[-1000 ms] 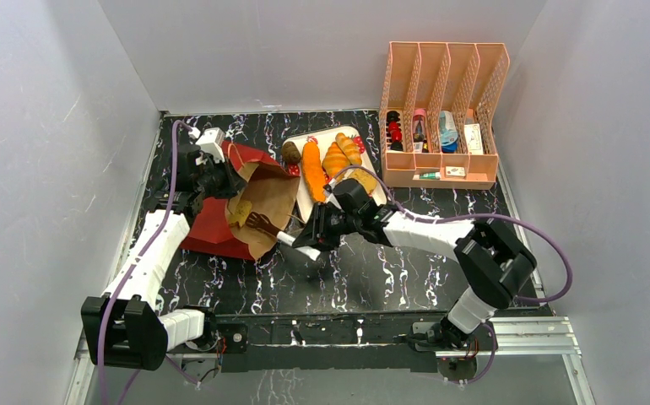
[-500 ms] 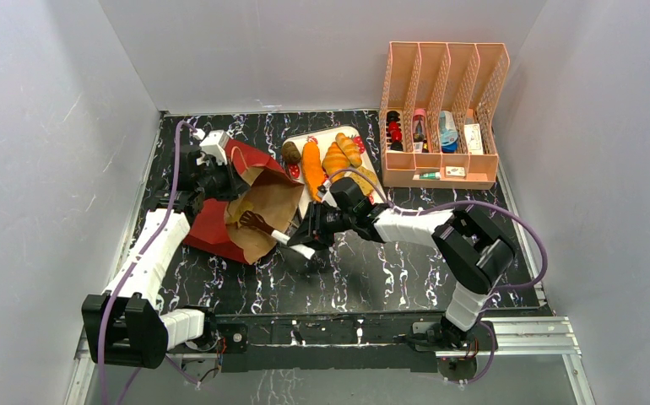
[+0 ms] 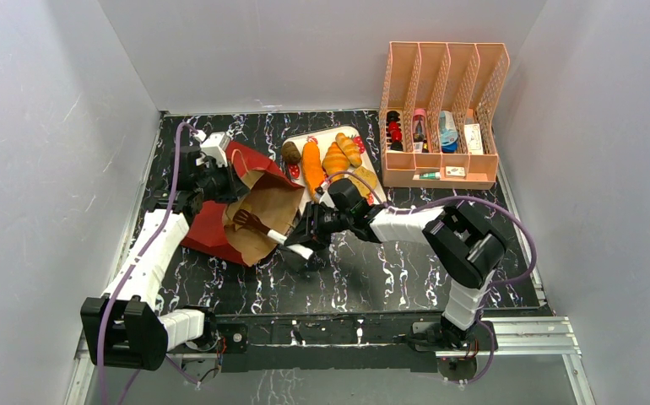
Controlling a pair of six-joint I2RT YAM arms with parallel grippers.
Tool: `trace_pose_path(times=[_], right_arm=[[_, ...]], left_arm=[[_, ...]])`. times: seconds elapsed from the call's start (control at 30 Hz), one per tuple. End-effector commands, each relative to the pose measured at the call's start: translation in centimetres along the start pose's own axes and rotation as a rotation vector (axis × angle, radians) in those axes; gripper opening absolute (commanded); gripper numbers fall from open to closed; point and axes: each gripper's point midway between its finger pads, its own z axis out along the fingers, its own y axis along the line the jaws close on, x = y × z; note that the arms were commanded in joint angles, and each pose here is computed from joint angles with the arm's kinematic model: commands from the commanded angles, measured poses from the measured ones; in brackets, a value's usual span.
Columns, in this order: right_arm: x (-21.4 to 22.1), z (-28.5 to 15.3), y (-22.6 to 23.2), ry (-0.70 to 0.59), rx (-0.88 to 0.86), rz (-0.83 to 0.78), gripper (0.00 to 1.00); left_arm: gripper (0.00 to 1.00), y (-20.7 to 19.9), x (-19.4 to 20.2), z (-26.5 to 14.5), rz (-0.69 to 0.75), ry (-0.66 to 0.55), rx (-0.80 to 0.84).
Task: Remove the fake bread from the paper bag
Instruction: Take out the fake bread from the paper bag.
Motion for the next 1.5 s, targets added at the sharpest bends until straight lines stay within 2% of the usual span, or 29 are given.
trace_pose_path(times=[0.0, 0.6, 0.7, 0.77, 0.83, 1.47], right_arm=[[-1.4, 0.4, 2.8, -0.020, -0.089, -0.065, 0.32], [-5.1, 5.2, 3.6, -0.019, -0.210, -0.090, 0.35], [-5.3, 5.6, 3.8, -0.004, -0.227, -0.091, 0.27], [-5.3, 5.5, 4.1, 0.000, -0.234, -0.098, 0.12], [-5.1, 5.3, 4.3, 0.003, -0.237, -0.102, 0.01], [-3.2, -1.3, 6.7, -0.100, -0.250, -0.126, 0.00]], left_arm=[[0.00, -2.1, -2.2, -1.9, 0.034, -0.059, 0.062], [0.00, -3.0, -1.7, -2.5, 0.024, -0.016, 0.100], [0.00, -3.0, -1.8, -2.5, 0.026, -0.015, 0.098], [0.00, -2.9, -2.0, -2.4, 0.027, -0.018, 0.090], [0.00, -2.6, -2.2, -2.4, 0.028, -0.025, 0.076], [0.00, 0.5, -2.5, -2.7, 0.010, -0.066, -0.110]])
